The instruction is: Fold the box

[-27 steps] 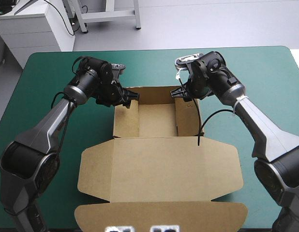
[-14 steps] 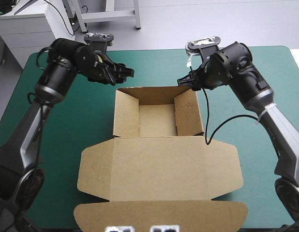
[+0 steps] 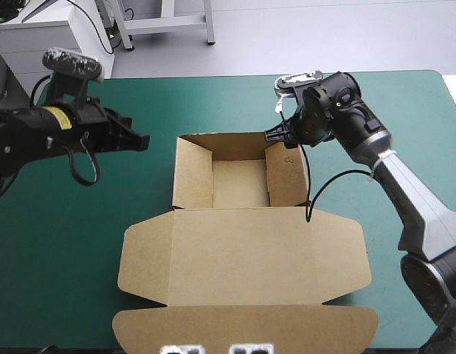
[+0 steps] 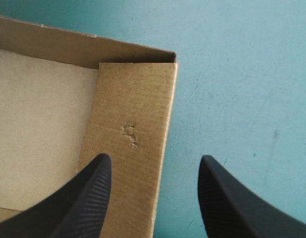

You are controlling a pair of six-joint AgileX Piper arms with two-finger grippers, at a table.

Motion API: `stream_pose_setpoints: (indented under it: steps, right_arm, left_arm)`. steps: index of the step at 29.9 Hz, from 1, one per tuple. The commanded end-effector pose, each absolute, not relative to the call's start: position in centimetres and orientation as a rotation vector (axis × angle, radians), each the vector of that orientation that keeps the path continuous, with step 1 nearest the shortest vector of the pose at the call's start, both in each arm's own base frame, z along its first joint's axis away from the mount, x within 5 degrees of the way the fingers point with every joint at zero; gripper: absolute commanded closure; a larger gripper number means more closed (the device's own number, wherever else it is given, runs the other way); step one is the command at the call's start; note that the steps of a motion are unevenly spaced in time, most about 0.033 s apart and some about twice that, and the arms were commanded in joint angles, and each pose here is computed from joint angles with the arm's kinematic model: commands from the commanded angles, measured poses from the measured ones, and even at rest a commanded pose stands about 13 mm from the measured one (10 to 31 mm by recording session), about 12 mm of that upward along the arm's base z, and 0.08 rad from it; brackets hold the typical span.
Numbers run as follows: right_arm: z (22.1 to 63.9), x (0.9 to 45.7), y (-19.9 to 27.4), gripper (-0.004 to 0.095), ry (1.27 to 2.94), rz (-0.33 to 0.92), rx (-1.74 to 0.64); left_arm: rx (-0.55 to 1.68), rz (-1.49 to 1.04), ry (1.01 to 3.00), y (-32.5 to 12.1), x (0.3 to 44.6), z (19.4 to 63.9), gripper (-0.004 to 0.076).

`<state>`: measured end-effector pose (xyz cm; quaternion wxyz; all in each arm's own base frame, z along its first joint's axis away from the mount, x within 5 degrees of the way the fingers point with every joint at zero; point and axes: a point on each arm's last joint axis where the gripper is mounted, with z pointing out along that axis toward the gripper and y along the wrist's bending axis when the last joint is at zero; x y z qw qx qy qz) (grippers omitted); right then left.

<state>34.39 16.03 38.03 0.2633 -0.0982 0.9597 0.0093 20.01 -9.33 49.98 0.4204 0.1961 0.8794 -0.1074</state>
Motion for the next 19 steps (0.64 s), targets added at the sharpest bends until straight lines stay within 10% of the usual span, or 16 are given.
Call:
stream_pose_setpoints:
  steps: [1, 19]
  right_arm:
    - [38.6, 34.4, 16.1, 0.0423, 2.581, 0.036, -0.262]
    - [33.8, 37.9, 14.9, 0.0500, 2.742, 0.133, -0.194]
  left_arm:
    - [0.499, -0.229, 2.216, -8.0, 17.5, 48.7, 0.0732]
    - [0.486, -0.222, 2.310, -5.3, 11.6, 37.2, 0.0732]
